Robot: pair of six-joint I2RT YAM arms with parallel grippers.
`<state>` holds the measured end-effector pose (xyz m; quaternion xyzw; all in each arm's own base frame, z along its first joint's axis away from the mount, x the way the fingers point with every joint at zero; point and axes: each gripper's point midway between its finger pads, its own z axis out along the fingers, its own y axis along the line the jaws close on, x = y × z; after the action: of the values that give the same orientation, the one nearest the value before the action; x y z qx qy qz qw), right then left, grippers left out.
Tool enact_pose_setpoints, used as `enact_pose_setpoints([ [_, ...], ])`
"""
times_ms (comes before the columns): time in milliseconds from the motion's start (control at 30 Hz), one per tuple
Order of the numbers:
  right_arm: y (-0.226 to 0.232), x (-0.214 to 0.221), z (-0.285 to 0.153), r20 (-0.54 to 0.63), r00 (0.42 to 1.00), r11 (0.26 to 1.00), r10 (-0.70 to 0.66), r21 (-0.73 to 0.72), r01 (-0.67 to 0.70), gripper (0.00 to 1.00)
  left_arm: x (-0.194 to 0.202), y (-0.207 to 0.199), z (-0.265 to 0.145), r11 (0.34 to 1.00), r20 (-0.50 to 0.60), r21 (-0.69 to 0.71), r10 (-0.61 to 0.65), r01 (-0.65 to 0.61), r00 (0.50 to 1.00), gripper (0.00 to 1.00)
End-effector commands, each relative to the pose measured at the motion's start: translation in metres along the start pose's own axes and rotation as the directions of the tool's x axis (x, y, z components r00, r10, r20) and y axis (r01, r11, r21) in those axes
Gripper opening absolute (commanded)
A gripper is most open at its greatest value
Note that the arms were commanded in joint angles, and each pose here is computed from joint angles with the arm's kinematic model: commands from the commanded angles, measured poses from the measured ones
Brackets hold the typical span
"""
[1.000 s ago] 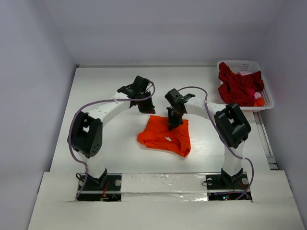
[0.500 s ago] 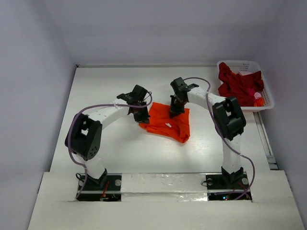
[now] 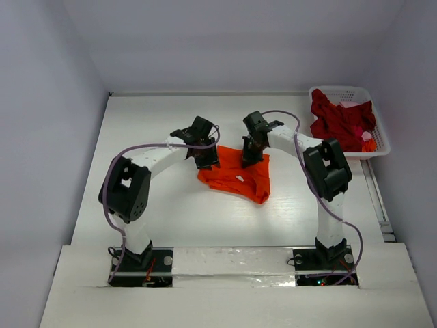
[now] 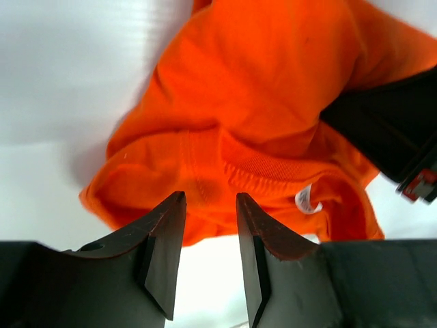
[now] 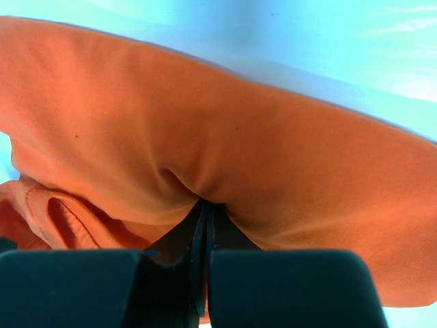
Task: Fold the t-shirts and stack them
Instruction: Smooth out wrinkles on the folded tshirt
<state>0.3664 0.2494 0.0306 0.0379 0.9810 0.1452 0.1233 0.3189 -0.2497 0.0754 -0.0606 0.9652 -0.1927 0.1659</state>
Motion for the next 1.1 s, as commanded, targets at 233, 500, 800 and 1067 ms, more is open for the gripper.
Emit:
enact_pose_setpoints([
  [233,-0.003,-0.003,-0.009,0.024,0.999,1.000,-0.024,0.013,0.024,0.00,-0.044,-0.022,0.007,0.999,0.112,0.017,0.048,-0.050,0.993,0.31],
  [500,-0.003,-0.001,-0.007,0.017,1.000,1.000,-0.022,0.010,0.022,0.00,-0.059,-0.010,0.015,0.994,0.147,-0.076,0.095,-0.085,0.985,0.29],
  [800,-0.001,-0.004,-0.008,0.020,1.000,1.000,-0.024,0.008,0.024,0.00,-0.057,0.003,0.022,0.983,0.121,-0.141,0.134,-0.116,0.984,0.27],
  [1067,-0.002,-0.003,-0.007,0.019,0.999,1.000,-0.027,0.009,0.027,0.00,-0.045,0.000,0.029,0.986,0.071,-0.098,0.142,-0.135,0.987,0.26],
])
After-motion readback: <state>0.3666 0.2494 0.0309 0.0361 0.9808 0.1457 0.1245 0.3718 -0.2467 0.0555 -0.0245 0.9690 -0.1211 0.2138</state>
